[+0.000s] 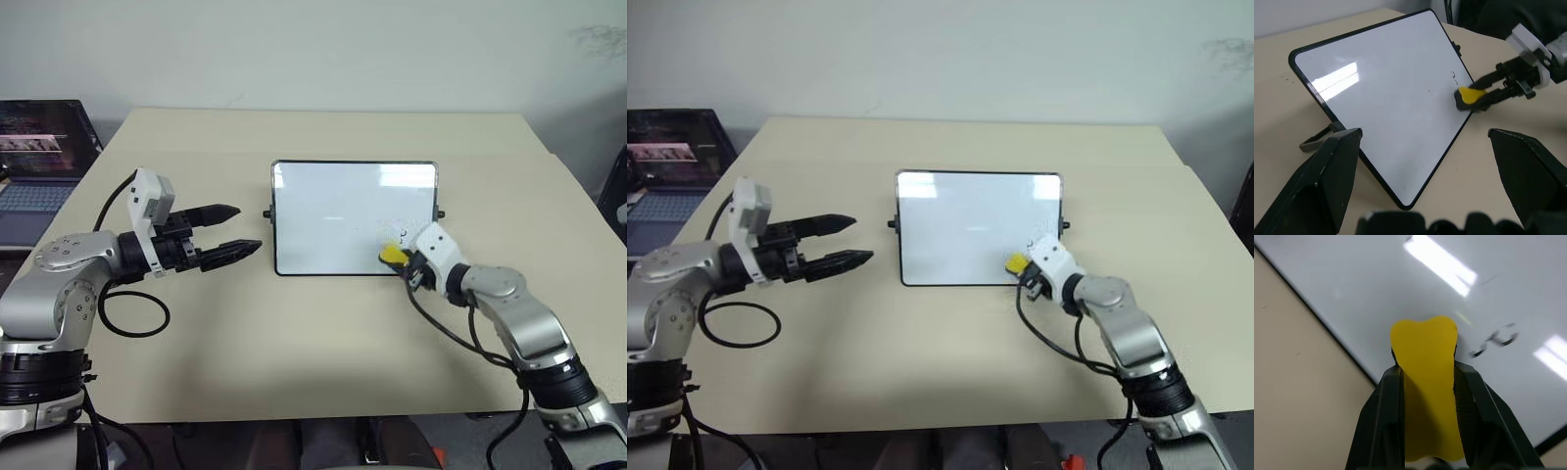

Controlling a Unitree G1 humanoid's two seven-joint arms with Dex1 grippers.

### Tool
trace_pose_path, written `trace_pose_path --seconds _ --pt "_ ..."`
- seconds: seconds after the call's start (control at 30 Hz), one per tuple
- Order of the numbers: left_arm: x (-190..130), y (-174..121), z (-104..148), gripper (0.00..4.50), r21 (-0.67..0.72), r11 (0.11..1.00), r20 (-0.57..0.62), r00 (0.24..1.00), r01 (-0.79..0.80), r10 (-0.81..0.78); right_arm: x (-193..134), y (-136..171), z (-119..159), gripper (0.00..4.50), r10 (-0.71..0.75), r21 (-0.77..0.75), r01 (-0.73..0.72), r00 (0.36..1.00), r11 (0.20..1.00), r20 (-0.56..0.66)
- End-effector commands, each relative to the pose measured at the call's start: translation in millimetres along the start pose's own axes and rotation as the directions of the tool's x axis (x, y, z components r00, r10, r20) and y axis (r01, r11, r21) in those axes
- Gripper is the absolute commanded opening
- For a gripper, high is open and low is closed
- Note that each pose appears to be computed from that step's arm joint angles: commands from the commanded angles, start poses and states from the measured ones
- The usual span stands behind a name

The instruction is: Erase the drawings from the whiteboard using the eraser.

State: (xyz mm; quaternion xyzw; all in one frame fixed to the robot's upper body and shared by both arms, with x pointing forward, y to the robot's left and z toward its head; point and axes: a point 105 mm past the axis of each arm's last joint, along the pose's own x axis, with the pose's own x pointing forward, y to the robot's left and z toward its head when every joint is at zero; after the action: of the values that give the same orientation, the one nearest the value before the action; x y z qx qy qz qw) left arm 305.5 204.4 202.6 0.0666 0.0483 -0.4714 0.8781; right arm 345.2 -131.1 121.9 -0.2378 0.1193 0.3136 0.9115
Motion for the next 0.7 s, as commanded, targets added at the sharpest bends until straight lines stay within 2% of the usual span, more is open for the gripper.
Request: trace_pose_path --seconds 0.03,0.23,0.4,0.7 --pt "2 -2 11 4.5 0.048 0.999 0.017 1.0 0.01 -0.011 -12 -36 -3 1.01 -0.144 -0.019 0.143 0.989 0.99 -0.034" --pt "4 -1 12 4.5 0.05 0.999 0.02 1.0 0.013 -0.014 -24 -65 0 1.01 -0.24 -0.09 0.235 0.969 0.968 -0.052" --pt "4 -1 12 4.5 0.051 0.999 0.019 1.0 0.014 -0.015 -24 -68 -3 1.01 -0.255 -0.104 0.248 0.965 0.963 -0.062" --pt "3 -1 11 4.5 0.047 0.999 0.014 1.0 0.013 -0.013 -13 -14 -10 1.01 -0.043 -0.112 0.033 0.995 0.993 -0.095"
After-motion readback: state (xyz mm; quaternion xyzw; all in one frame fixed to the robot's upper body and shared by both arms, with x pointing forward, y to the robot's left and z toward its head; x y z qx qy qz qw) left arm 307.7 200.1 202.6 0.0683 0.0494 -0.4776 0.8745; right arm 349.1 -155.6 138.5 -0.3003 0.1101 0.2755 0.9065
